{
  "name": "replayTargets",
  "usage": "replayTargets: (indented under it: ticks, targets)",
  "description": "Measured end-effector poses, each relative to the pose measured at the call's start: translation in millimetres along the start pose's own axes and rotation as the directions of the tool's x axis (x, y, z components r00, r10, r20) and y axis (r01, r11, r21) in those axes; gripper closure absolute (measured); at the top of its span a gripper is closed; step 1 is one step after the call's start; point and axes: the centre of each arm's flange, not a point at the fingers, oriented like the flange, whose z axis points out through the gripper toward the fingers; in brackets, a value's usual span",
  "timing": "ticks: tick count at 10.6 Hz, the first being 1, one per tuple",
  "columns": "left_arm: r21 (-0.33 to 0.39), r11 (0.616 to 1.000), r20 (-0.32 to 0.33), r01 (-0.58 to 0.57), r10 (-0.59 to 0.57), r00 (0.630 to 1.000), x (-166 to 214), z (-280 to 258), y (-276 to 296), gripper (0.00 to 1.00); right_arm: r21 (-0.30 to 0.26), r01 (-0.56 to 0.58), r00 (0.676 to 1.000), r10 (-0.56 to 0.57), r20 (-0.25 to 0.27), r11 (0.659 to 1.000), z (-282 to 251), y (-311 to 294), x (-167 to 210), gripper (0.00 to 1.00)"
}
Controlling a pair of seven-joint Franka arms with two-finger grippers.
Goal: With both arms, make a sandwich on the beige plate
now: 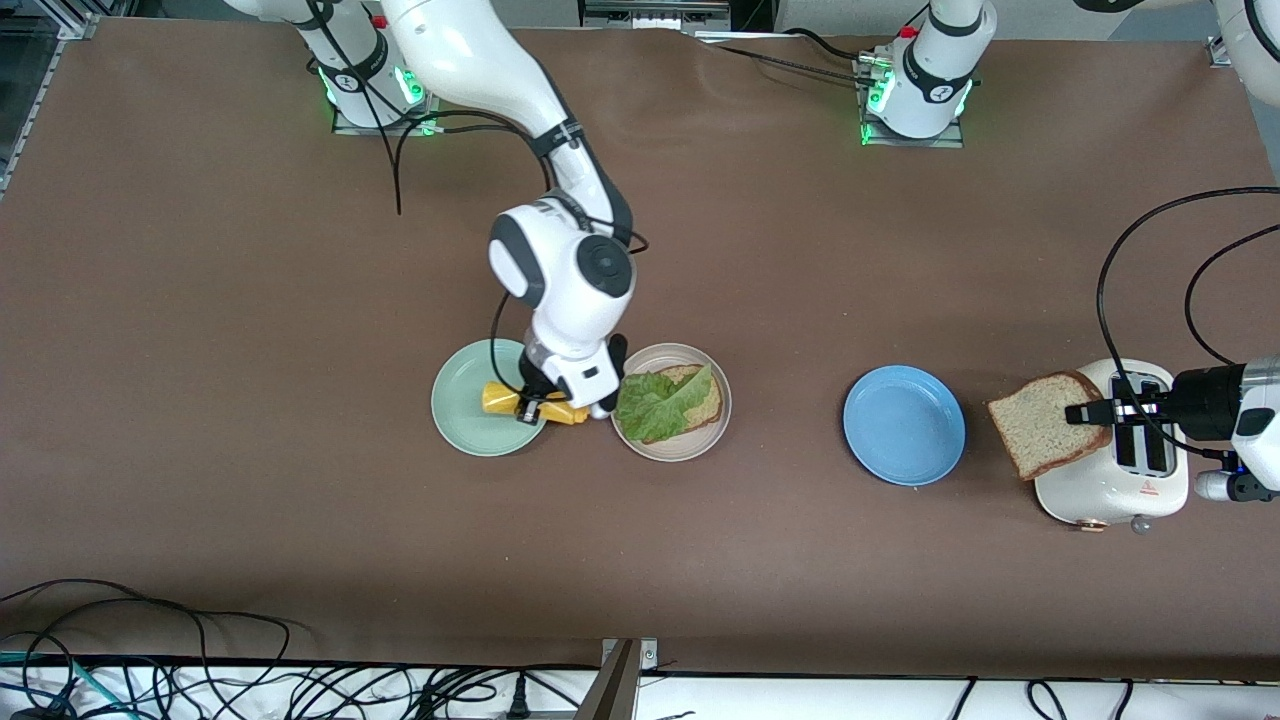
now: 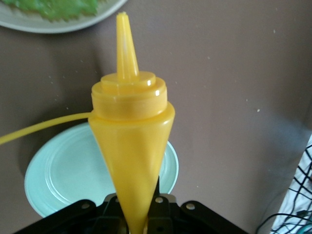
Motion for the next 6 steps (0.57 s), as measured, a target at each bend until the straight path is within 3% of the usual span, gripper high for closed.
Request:
replayTargets:
  ticks: [3, 6]
  targets:
    - [0.000, 1.000, 0.000, 0.000, 0.000, 1.000, 0.0, 0.0, 0.0, 0.91, -0.049, 0.062, 0.997, -0.059, 0.057, 0.997, 1.4, -13.8, 12.9, 0.87]
    - [0.000, 1.000, 0.000, 0.000, 0.000, 1.000, 0.0, 0.0, 0.0, 0.91, -0.059, 0.032, 0.999, -0.030, 0.044, 0.998, -6.7, -6.3, 10.6, 0.87]
